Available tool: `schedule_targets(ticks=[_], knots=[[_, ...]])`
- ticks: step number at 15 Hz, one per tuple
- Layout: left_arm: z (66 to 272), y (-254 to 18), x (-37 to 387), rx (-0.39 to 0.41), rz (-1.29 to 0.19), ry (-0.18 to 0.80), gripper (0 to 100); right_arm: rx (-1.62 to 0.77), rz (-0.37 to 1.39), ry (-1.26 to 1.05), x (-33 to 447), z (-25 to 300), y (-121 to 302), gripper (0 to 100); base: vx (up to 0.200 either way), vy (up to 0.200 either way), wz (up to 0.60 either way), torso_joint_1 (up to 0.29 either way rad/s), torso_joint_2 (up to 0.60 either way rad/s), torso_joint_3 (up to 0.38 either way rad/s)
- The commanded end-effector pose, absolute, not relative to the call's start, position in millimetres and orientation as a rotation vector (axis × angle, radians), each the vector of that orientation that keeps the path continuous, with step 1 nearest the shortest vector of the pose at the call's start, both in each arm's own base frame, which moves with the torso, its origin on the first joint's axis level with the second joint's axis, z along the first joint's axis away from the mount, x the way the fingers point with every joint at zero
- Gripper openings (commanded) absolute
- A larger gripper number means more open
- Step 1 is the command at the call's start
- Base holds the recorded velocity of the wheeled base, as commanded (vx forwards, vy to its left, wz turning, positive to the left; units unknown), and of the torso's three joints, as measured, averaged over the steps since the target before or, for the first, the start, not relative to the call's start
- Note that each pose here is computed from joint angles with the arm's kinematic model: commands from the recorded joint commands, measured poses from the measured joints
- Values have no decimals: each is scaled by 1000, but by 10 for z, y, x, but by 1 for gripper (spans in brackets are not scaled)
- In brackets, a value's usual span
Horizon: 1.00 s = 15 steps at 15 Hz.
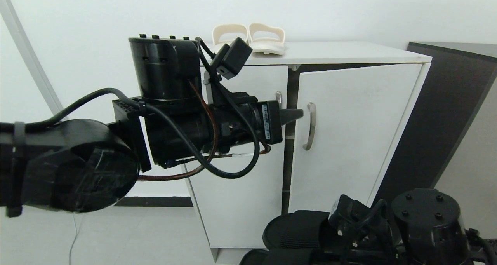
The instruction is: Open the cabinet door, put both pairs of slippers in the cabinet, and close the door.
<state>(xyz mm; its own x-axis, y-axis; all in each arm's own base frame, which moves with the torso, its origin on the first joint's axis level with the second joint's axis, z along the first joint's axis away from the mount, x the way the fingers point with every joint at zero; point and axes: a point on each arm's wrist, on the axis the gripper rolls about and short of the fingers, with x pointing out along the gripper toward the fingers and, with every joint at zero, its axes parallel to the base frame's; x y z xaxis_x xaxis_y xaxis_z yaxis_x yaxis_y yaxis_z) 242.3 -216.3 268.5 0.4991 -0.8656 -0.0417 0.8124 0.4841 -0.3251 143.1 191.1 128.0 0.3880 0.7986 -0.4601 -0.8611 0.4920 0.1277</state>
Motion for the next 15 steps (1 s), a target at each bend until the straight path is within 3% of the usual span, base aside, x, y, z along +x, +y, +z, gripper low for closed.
schedule_targets(ticks=[1, 15], knots=[[2615, -2174, 2629, -288, -997, 183, 0, -141, 1071, 501, 1393, 1283, 1900, 0, 0, 0, 0, 0, 0, 0], [2390, -2425, 3401, -368, -940, 147, 0, -188, 1117, 514, 1281, 1215, 1910, 0, 0, 0, 0, 0, 0, 0]])
